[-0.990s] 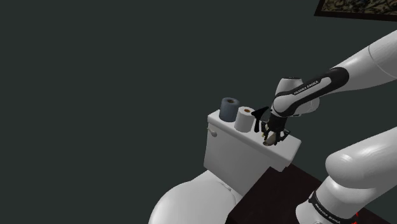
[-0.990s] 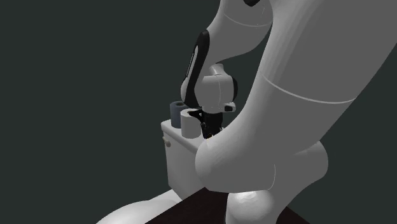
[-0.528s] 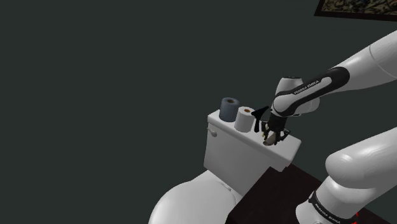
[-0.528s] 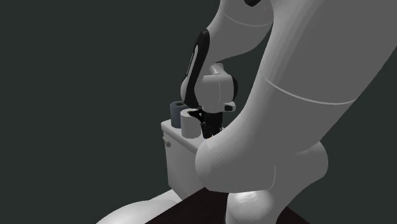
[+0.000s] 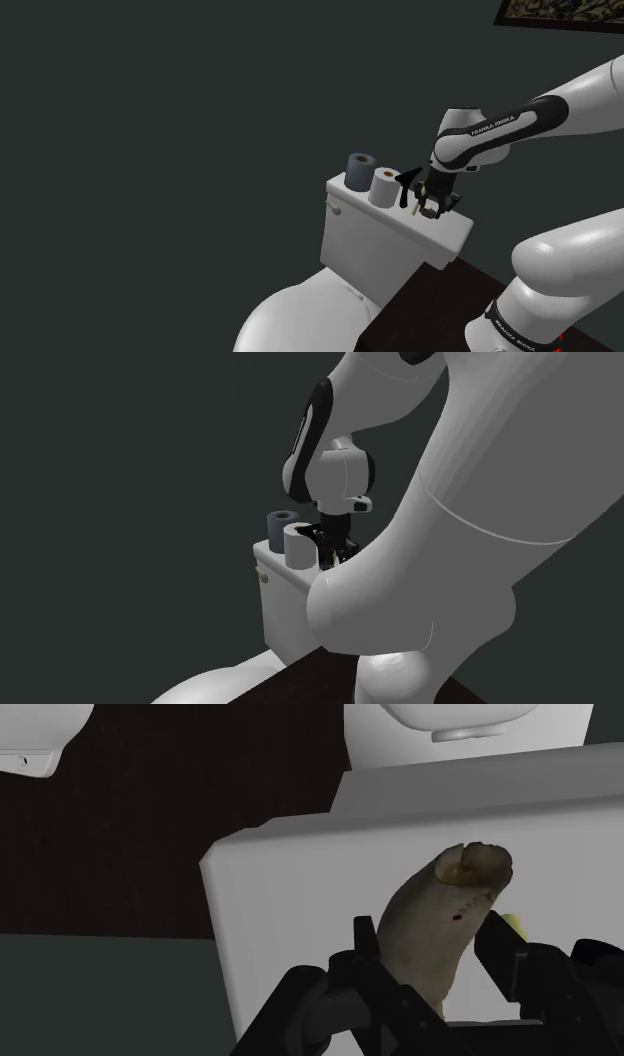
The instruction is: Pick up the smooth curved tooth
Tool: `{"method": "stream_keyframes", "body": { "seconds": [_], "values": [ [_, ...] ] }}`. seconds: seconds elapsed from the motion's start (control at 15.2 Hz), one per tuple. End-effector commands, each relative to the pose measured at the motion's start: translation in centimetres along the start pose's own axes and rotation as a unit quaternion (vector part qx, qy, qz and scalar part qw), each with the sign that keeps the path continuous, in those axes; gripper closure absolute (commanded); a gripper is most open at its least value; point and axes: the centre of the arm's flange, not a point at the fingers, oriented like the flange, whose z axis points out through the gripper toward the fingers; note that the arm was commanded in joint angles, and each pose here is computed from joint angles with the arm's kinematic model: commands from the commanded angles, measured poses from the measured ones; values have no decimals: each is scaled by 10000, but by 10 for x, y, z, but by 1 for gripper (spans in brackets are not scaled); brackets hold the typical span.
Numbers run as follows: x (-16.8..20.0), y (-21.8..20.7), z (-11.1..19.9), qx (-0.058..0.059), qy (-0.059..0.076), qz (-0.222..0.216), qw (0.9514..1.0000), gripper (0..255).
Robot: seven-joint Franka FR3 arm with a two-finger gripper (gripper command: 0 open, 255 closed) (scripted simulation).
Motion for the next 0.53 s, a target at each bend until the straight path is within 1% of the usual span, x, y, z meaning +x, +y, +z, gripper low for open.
{"method": "stream_keyframes", "body": {
  "seconds": [0.0,0.33,0.46],
  "values": [
    [0,1,-12,-2,-1,0,10000,255],
    [0,2,-38,-2,-1,0,10000,255],
    [0,3,-39,-2,-1,0,10000,255]
  ]
}}
